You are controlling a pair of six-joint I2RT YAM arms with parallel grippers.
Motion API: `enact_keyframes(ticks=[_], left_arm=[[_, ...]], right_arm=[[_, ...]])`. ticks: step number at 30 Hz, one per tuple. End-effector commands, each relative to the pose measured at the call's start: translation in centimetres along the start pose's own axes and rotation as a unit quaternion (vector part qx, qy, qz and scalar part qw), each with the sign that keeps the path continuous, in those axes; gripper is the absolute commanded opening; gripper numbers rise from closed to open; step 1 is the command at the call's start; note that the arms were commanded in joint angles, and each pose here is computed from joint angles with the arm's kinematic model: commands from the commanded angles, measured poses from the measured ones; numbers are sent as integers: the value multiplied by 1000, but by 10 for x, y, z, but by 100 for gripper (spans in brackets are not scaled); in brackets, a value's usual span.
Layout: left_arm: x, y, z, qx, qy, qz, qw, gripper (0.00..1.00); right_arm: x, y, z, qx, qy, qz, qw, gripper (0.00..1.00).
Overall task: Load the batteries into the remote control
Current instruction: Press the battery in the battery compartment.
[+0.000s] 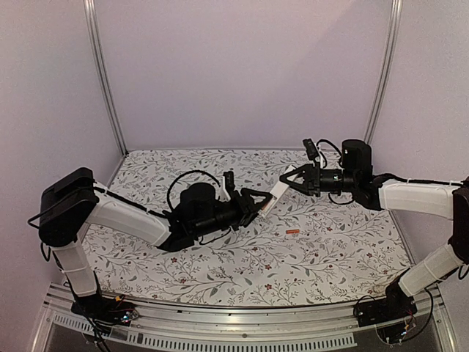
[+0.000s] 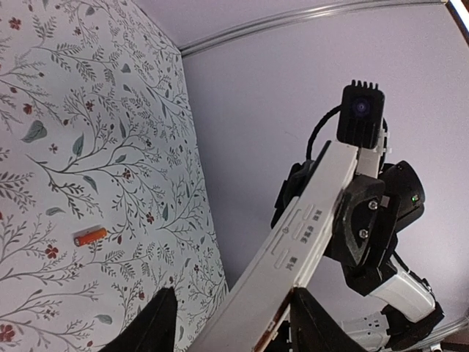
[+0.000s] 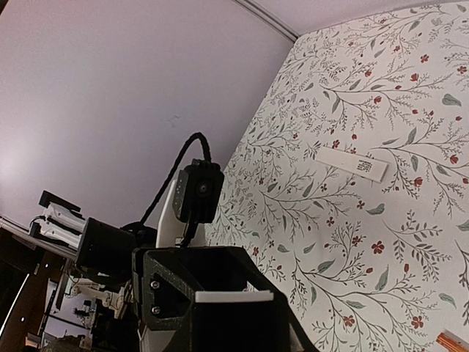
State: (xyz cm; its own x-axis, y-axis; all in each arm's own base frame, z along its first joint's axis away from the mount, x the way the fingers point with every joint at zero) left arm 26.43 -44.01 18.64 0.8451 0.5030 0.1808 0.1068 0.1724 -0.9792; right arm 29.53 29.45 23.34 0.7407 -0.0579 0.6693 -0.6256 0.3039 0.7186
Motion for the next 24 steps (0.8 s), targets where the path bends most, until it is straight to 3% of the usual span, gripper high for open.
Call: enact_keyframes(ticks=[1,8,16,21,24], left_arm=[[11,5,1,0,-19,-6,1000,53],[18,-5,9,0,-26,-64,998,66],[8,-14,14,1,18,-135,991,67],[2,-24,26,4,48,-245,968,76],[-2,-28,28,4,85,-295,952,77]], right_arm=[[14,24,2,38,-11,14,999,0],[17,14,8,31,-17,-7,999,0],[21,14,12,32,-22,-17,999,0],[17,13,12,39,-12,-23,999,0],[14,16,12,48,-4,-20,999,0]])
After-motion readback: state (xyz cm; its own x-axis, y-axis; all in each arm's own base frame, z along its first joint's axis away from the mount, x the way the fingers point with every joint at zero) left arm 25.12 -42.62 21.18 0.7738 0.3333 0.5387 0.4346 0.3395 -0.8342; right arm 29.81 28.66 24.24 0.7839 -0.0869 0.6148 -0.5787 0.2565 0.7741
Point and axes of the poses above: each gripper's point midway between its finger pads, its own z axis back along the fingers, its own y axis along the line the jaws close on, x = y × z, the point moved 1 cm from there along z, back along the fingers, and after that the axes turned 7 degrees about z, right-handed, at the moved point
